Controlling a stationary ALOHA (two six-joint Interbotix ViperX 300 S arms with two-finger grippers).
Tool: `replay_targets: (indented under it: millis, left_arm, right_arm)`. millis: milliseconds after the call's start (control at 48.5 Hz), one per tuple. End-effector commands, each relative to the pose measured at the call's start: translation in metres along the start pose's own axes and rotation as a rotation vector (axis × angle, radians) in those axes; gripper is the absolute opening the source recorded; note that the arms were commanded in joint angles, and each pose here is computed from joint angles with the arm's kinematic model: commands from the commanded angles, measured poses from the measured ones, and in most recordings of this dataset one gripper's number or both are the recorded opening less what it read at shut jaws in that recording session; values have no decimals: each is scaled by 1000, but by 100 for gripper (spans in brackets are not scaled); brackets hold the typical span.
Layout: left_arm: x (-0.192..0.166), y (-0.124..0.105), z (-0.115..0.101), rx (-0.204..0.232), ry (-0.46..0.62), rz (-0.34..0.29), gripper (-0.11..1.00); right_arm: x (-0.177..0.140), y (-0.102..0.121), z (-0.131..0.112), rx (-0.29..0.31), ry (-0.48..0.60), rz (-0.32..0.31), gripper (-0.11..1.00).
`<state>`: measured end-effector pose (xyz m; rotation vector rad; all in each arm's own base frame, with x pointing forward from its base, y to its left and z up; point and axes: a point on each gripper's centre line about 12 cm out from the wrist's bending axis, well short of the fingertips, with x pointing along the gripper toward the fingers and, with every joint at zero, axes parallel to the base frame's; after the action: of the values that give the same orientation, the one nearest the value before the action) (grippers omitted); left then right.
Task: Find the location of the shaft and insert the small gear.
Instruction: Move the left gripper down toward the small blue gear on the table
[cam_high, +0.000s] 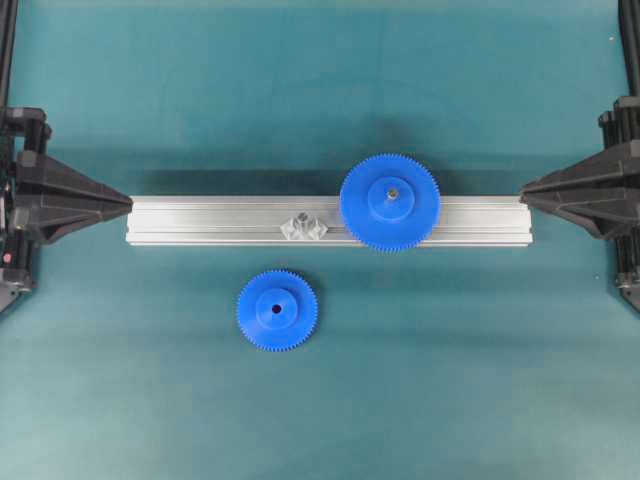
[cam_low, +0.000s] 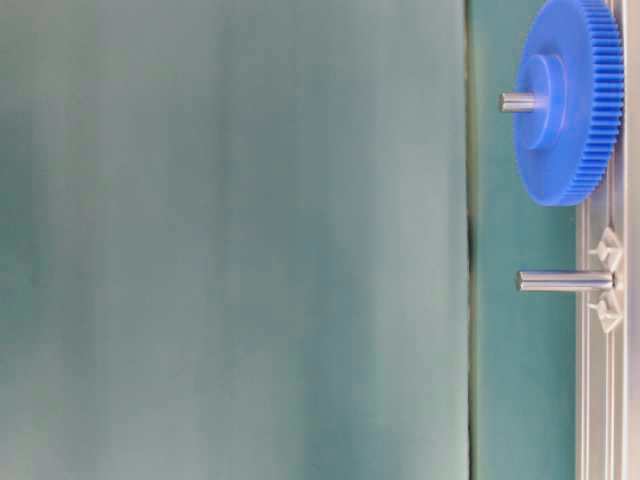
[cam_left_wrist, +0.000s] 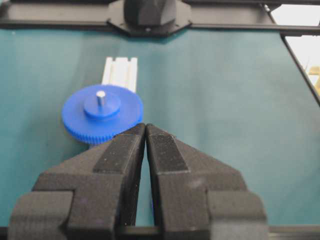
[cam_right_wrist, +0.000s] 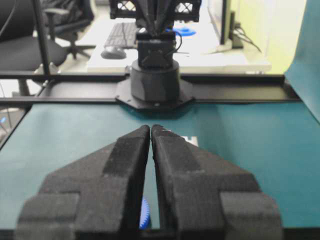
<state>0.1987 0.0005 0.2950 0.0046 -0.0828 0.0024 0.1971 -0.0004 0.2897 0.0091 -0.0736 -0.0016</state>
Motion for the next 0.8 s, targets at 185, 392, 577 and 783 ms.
replay_targets:
  millis: [185, 392, 577, 783]
  left_arm:
    - [25, -13, 15, -23, 69, -59, 0]
    - [52, -20, 8, -32, 217, -78, 0]
    - [81, -25, -17, -28, 389, -84, 0]
    - [112, -31, -44, -20, 544, -89, 0]
  right_arm:
    - [4, 3, 5, 86, 85, 8, 8]
    - [8, 4, 10, 105, 200, 5, 6]
    - [8, 5, 0, 107, 311, 4, 6]
    - [7, 6, -6, 109, 362, 7, 6]
